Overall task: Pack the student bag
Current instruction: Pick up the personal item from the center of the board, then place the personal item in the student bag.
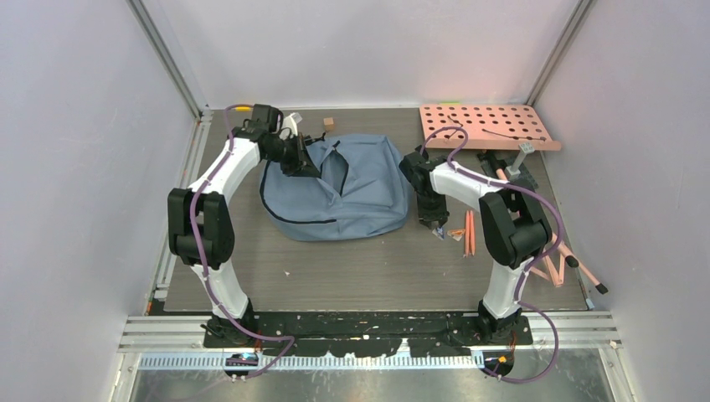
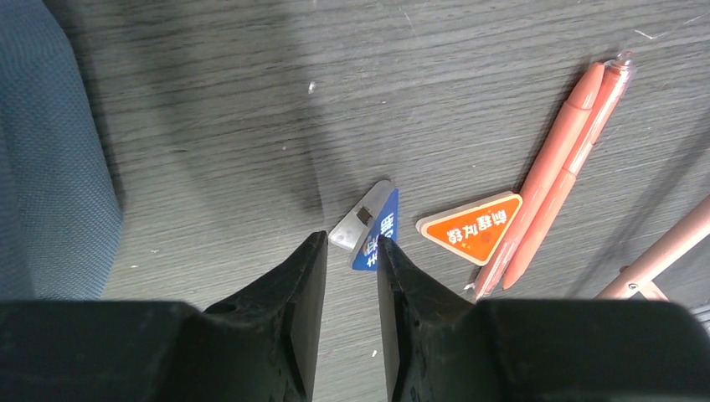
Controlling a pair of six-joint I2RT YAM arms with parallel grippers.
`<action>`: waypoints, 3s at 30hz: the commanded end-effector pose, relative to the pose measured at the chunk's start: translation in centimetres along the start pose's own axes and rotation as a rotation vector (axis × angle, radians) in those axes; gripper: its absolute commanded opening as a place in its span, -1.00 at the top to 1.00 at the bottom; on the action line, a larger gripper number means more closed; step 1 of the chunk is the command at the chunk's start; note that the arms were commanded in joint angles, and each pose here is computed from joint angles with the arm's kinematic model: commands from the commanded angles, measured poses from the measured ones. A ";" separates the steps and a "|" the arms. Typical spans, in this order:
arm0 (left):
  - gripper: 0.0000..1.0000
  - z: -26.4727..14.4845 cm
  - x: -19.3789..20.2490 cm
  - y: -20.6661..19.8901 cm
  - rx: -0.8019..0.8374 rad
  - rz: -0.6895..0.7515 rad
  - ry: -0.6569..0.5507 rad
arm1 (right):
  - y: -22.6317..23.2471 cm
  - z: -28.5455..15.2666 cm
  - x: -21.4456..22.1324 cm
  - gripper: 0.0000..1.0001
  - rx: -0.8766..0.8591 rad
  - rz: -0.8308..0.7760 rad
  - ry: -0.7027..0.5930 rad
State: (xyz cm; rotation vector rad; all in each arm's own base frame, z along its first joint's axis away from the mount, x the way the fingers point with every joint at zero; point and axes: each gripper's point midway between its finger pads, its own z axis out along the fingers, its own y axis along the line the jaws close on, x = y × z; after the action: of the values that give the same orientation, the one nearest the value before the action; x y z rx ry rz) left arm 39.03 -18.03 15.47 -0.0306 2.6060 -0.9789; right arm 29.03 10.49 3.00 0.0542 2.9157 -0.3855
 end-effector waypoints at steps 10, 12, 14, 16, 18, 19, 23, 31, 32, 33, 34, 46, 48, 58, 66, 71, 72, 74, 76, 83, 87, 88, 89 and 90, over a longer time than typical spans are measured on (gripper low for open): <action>1.00 -1.7 -1.2 -1.2 0.041 0.020 -0.060 | -1.5 0.3 0.4 0.50 0.078 -0.012 0.010; 1.00 -1.8 -1.3 -1.3 0.041 0.023 -0.065 | -1.6 0.4 0.6 0.55 0.082 -0.012 0.014; 1.00 -1.8 -1.4 -1.3 0.040 0.023 -0.067 | -1.6 0.4 0.6 0.63 0.082 -0.010 0.012; 1.00 -1.8 -1.4 -1.3 0.042 0.022 -0.068 | -1.7 0.2 0.6 0.73 0.083 -0.008 0.008; 1.00 -1.9 -1.5 -1.3 0.044 0.023 -0.072 | -1.9 -0.3 0.3 0.86 0.083 -0.001 -0.009; 1.00 -2.0 -1.5 -1.4 0.045 0.024 -0.075 | -2.0 -0.6 0.0 0.90 0.086 0.002 -0.018; 1.00 -2.1 -1.7 -1.6 0.053 0.028 -0.083 | -2.4 -2.7 -1.3 0.99 0.073 0.029 -0.082; 1.00 -2.1 -1.7 -1.7 0.065 0.031 -0.091 | -0.7 -9.1 -5.1 0.99 -0.075 0.061 -0.235; 1.00 -2.1 -1.6 -1.7 0.067 0.032 -0.091 | 0.0 -10.5 -6.2 0.99 -0.118 0.070 -0.272; 1.00 -2.2 -1.6 -1.8 0.070 0.033 -0.090 | 0.8 -11.4 -6.6 0.99 -0.145 0.063 -0.294; 1.00 -2.2 -1.6 -1.9 0.072 0.035 -0.092 | 1.6 -13.1 -7.8 0.99 -0.190 0.070 -0.337; 1.00 -2.5 -1.5 -2.6 0.108 0.042 -0.101 | 15.6 -26.2 -14.2 0.99 -0.525 -0.064 -0.598; 1.00 -2.5 -1.5 -2.6 0.113 0.043 -0.102 | 17.3 -27.0 -14.4 0.99 -0.554 -0.102 -0.610; 1.00 -2.8 -1.3 -3.0 0.128 0.044 -0.109 | 20.5 -24.4 -13.9 0.99 -0.533 -0.192 -0.546; 1.00 -2.9 -1.2 -3.1 0.133 0.043 -0.110 | 20.3 -23.1 -13.9 0.64 -0.480 -0.208 -0.526; 1.00 -2.9 -1.1 -3.1 0.132 0.041 -0.110 | 19.9 -23.6 -14.0 0.45 -0.481 -0.203 -0.544; 1.00 -2.9 -1.2 -3.1 0.132 0.040 -0.111 | 19.9 -23.7 -14.1 0.44 -0.482 -0.201 -0.546; 1.00 -2.9 -1.2 -3.1 0.134 0.040 -0.111 | 19.8 -24.1 -14.2 0.42 -0.489 -0.194 -0.559; 1.00 -2.9 -1.2 -3.2 0.134 0.040 -0.112 | 19.4 -24.6 -14.5 0.41 -0.485 -0.181 -0.577; 1.00 -3.0 -1.1 -2.9 0.115 0.045 -0.112 | 15.6 -27.8 -15.4 0.35 -0.435 -0.107 -0.680; 1.00 -3.1 -0.8 -2.3 0.087 0.048 -0.106 | 11.8 -26.7 -14.5 0.32 -0.381 -0.030 -0.648; 1.00 -3.1 -0.8 -2.3 0.085 0.048 -0.106 | 10.4 -25.7 -13.9 0.32 -0.365 0.004 -0.622; 1.00 -3.1 -0.8 -2.3 0.085 0.047 -0.106 | 9.7 -25.3 -13.6 0.32 -0.366 0.025 -0.611; 1.00 -3.1 -0.8 -2.3 0.085 0.047 -0.107 | 8.3 -23.9 -13.0 0.31 -0.354 0.067 -0.585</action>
State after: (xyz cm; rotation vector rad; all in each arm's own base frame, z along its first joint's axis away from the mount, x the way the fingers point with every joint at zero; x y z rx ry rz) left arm 38.96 -18.24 16.58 -0.0431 2.5238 -1.0461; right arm 38.19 30.06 23.66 -0.2363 2.4036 0.1174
